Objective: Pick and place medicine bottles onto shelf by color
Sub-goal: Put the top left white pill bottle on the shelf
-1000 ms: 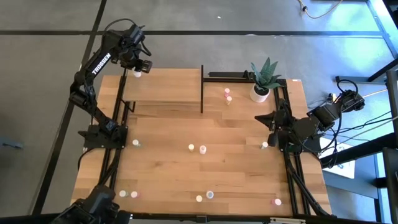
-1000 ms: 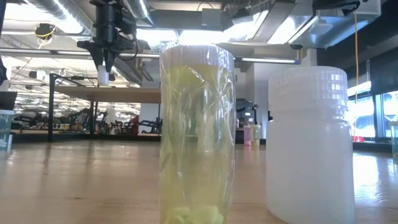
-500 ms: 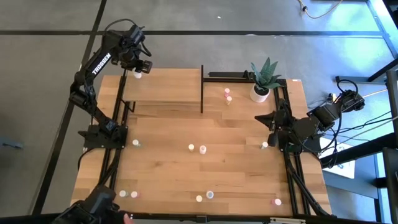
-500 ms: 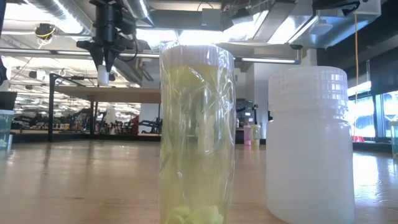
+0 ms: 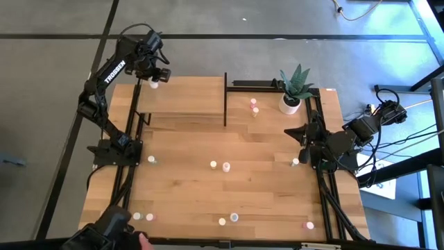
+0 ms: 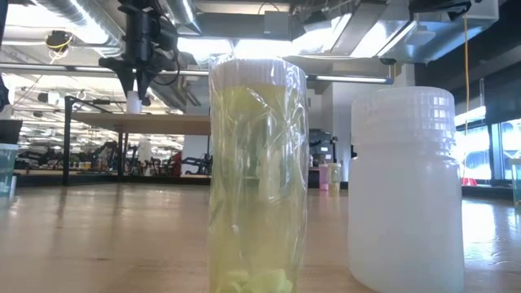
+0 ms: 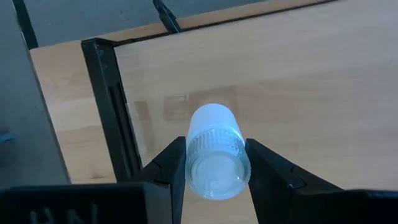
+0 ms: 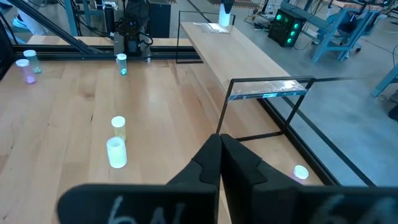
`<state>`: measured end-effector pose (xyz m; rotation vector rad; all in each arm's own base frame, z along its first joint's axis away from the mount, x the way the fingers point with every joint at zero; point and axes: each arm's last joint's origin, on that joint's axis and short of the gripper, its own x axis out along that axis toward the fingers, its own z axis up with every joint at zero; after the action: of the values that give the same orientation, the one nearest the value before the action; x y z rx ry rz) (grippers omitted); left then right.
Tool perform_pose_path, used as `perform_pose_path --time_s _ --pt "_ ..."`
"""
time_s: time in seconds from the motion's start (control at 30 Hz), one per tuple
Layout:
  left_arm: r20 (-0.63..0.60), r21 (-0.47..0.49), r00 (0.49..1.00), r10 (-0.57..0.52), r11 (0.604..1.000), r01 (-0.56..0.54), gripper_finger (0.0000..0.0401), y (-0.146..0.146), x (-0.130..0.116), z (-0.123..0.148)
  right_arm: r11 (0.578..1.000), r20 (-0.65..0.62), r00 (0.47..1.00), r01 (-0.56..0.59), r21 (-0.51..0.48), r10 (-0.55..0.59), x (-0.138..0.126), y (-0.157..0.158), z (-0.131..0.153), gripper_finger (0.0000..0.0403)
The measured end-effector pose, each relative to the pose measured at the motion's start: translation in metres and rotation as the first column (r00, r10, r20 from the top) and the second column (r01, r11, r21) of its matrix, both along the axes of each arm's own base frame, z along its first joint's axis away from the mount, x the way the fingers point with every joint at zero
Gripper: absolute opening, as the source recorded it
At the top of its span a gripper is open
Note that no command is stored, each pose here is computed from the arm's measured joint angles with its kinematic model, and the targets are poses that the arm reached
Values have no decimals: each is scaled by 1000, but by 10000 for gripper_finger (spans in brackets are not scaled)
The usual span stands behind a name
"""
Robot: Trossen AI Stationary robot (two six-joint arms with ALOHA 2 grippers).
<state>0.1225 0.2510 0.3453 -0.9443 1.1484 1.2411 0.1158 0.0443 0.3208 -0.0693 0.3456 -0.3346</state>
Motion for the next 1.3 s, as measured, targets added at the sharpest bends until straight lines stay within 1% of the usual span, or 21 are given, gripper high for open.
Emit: perform_pose_path --time_s 0.07,0.2,0.33,0.6,0.97,1.1,1.3 --pt "-4 20 1000 22 1000 -22 120 1 0 0 1000 0 1000 0 0 0 0 0 0 12" --pt "6 29 998 61 998 -61 120 2 0 0 1000 0 1000 0 0 0 0 0 0 12" --pt "8 26 996 83 996 -83 120 3 1 0 1000 0 1000 0 0 0 0 0 0 12" --pt "-3 -7 994 107 994 -107 120 11 5 -11 1000 0 1000 0 0 0 0 0 0 12" --pt "8 7 986 167 986 -167 120 12 5 -11 1000 0 1000 0 0 0 0 0 0 12" --pt "12 6 982 187 982 -188 131 12 5 -11 1000 0 1000 0 0 0 0 0 0 12" --pt "9 -3 979 202 979 -202 159 12 4 -11 1000 0 1000 0 0 0 0 0 0 12"
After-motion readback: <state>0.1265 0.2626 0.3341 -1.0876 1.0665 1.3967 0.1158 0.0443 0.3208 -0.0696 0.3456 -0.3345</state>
